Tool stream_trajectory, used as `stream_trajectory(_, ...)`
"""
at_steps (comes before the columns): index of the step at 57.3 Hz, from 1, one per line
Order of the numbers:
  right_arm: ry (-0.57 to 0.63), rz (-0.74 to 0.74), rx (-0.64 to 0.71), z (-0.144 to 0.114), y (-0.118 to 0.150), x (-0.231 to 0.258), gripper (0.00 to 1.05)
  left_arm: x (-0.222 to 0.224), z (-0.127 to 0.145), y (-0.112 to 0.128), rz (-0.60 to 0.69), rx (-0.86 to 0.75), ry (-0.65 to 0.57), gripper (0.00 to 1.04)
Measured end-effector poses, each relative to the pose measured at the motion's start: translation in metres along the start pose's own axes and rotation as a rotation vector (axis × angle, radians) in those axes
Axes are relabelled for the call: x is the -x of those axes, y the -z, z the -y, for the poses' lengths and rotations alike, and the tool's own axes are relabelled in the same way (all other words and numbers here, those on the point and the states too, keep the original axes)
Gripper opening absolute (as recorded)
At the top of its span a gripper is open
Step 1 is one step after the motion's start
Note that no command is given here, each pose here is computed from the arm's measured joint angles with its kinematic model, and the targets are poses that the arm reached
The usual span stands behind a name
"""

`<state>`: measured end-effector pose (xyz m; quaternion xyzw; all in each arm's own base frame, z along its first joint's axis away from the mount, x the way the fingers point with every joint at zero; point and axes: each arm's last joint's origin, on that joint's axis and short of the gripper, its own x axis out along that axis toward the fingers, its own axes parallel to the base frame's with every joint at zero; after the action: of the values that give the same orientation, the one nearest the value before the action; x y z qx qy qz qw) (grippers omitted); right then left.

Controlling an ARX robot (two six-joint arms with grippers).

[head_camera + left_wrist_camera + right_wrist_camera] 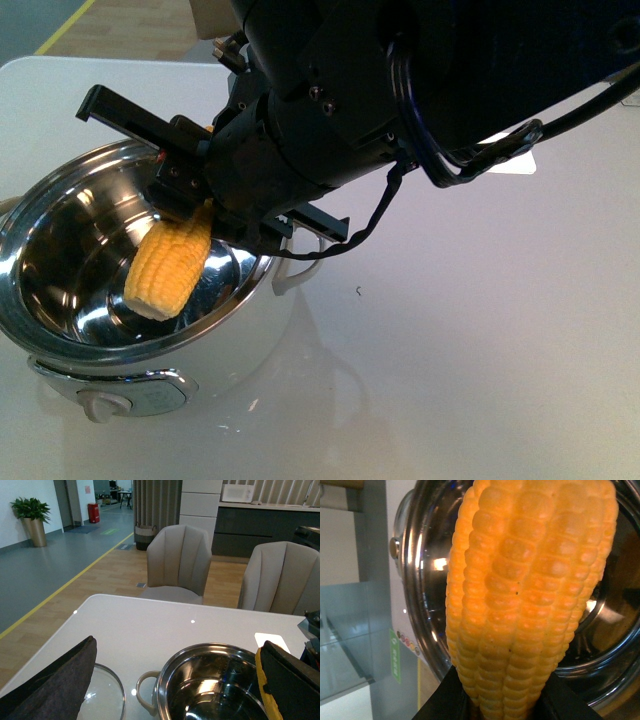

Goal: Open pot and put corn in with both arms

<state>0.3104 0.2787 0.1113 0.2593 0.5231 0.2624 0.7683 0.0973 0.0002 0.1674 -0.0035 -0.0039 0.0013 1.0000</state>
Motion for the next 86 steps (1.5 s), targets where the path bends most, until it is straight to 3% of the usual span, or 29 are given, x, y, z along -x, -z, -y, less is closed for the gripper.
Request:
stream_trajectory(2, 0.003, -0.004, -0.001, 0.001, 0.001, -0.001, 0.19, 0.0, 0.0, 0.0, 0.0, 0.0, 0.0, 0.98)
stream_trajectory(7, 0.006, -0.01, 0.001, 0.001, 0.002, -0.003, 0.37, 0.0, 0.0, 0.0, 0.0, 0.0, 0.0, 0.98)
stream_trajectory(29, -0.012, 0.023, -0.038, 0.004, -0.001, 0.007, 0.97, 0.0, 0.0, 0.0, 0.0, 0.0, 0.0, 0.98)
stream_trajectory(44, -0.036, 0.191, -0.138, 0.029, -0.015, 0.07, 0.96, 0.0, 0.0, 0.0, 0.0, 0.0, 0.0, 0.98)
stream_trajectory(62, 0.166, 0.454, -0.156, 0.088, -0.005, 0.196, 0.96, 0.0, 0.0, 0.0, 0.0, 0.0, 0.0, 0.98)
stream_trajectory(77, 0.268, 0.611, -0.086, 0.101, 0.024, 0.282, 0.96, 0.0, 0.0, 0.0, 0.0, 0.0, 0.0, 0.98)
stream_trajectory(86, 0.281, 0.681, -0.039, 0.098, 0.03, 0.302, 0.96, 0.0, 0.0, 0.0, 0.0, 0.0, 0.0, 0.98)
